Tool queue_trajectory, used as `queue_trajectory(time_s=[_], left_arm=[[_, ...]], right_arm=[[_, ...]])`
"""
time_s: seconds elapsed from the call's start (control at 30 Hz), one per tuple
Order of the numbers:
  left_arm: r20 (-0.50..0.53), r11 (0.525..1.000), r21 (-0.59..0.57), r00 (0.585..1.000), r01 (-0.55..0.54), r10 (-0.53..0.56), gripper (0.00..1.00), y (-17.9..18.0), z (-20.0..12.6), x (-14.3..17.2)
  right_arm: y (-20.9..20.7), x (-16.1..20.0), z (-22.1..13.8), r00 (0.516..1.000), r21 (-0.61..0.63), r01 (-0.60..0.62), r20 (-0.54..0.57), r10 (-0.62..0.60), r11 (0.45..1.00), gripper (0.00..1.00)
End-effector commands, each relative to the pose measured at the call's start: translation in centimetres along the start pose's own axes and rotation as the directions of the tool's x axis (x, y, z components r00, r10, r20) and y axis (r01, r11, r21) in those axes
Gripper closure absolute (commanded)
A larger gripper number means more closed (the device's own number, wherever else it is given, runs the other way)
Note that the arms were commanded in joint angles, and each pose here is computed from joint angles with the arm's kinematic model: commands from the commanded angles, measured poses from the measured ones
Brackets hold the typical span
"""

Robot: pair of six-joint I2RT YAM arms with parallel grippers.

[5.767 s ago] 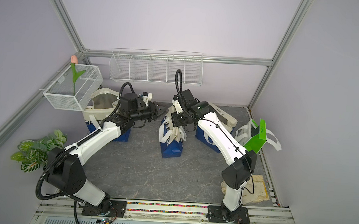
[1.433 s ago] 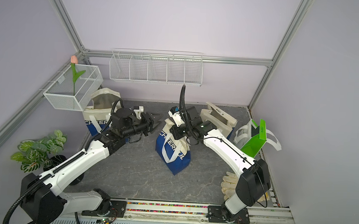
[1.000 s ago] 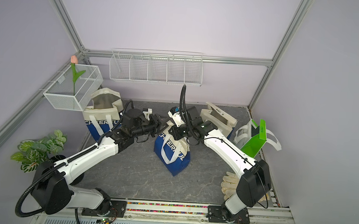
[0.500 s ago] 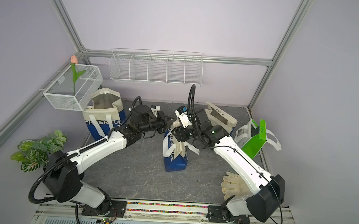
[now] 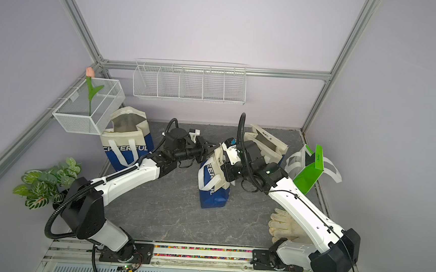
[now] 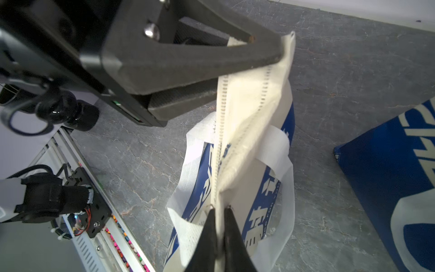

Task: Open the takeout bag
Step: Open the takeout bag at the center of the board.

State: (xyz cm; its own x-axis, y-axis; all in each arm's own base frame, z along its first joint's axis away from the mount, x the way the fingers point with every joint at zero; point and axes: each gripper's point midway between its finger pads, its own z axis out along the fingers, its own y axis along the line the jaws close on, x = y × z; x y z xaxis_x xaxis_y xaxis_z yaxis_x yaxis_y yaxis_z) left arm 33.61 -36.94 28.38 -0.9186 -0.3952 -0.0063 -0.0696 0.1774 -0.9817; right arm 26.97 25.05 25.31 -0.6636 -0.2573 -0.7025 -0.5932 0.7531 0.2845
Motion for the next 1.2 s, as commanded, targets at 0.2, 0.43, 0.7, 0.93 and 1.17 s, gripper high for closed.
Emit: queue_trajectory(time_s=[0.2,0.43,0.7,0.93,1.17], left_arm=[[-0.147,0.994,0.106,0.988,-0.038,0.053,0.82,-2.9,2.0,2.8],[-0.163,0.995,0.091,0.985,-0.041,0.056,1.0,-2.4,2.1,3.0],[-0.148,0.985,-0.027,0.975,-0.171,0.165,0.75,-1.3,0.7,3.1],[-0.164,0.975,-0.052,0.965,-0.217,0.206,1.0,-0.9,0.8,3.2],[-0.034,0.98,-0.118,0.987,-0.159,0.156,1.0,-0.8,-1.4,1.0]], right_arm=[[0.2,-0.3,-0.1,1.0,-0.068,-0.022,0.009,0.022,0.997,0.93],[-0.6,-0.4,-0.6,0.999,-0.045,-0.041,0.02,0.042,0.998,0.92],[-0.9,-0.6,-1.4,0.998,-0.033,-0.047,0.032,0.048,0.998,0.91],[-0.7,-0.7,-1.7,0.998,-0.041,-0.048,0.033,0.049,0.998,0.91],[-3.2,-1.6,-2.8,0.998,0.129,-0.021,0.059,0.013,0.991,0.76]])
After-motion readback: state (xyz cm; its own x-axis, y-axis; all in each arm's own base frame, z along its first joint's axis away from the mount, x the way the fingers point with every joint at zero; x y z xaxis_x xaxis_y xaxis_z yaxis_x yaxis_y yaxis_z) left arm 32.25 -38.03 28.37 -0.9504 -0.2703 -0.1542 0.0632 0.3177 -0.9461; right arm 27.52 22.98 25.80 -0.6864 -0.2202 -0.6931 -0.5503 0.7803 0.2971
